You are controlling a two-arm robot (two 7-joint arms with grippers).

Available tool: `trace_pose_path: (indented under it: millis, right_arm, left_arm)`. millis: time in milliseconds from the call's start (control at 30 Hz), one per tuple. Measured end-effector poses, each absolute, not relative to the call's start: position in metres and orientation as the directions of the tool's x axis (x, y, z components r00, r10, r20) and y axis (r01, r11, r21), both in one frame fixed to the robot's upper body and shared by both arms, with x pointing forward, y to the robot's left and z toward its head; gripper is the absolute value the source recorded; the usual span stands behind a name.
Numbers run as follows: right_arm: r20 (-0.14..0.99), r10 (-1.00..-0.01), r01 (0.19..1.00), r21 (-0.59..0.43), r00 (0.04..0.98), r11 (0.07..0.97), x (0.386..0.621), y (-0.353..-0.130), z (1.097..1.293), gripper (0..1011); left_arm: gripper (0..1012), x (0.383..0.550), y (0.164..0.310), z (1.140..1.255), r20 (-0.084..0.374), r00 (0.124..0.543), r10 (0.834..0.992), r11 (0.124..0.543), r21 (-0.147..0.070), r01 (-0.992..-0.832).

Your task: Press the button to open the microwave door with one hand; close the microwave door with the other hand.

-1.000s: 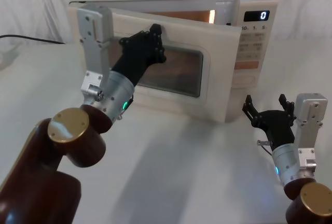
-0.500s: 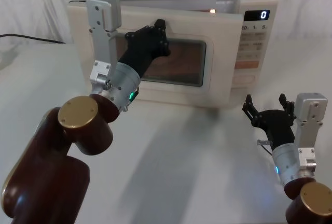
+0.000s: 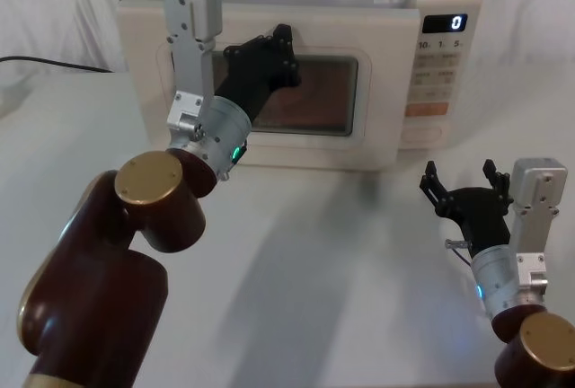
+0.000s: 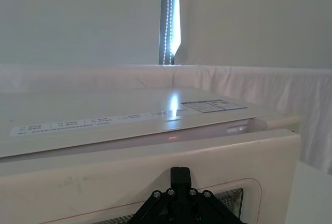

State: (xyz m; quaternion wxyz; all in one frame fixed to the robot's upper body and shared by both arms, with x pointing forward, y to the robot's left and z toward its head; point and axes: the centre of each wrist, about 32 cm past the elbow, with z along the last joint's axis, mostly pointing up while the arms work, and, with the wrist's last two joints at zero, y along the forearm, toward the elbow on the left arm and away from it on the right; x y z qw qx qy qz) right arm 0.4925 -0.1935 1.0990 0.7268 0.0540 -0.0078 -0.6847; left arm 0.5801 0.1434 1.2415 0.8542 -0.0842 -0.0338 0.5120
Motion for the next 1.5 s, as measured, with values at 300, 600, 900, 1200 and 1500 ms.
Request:
trace_pose_path:
  millis: [300,600,900,1200,1500]
  right_arm:
    - [-0.063,-0.996,0.994,0.089,0.062,0.057,0.493,-0.194,1.099,1000]
    - [-0.063,-0.996,0.994,0.089,0.062,0.057,0.493,-0.194,1.099,1000]
    - [-0.063,-0.996,0.994,0.089,0.062,0.057,0.493,-0.194,1.099,1000]
    - [-0.063,-0.996,0.994,0.089,0.062,0.057,0.493,-0.194,1.099,1000]
    - [-0.063,-0.996,0.994,0.089,0.062,0.057,0.493,-0.194,1.099,1000]
  left_arm:
    - [0,0.586,0.14,1.239,-0.02,0.45,0.893,0.441,-0.173,-0.881]
    - [0,0.589,0.138,1.24,-0.019,0.438,0.899,0.429,-0.172,-0.887]
    - [0,0.592,0.135,1.242,-0.012,0.436,0.9,0.427,-0.172,-0.888]
    - [0,0.594,0.134,1.242,-0.01,0.434,0.901,0.427,-0.168,-0.889]
    - [0,0.596,0.132,1.241,-0.001,0.431,0.903,0.425,-0.163,-0.891]
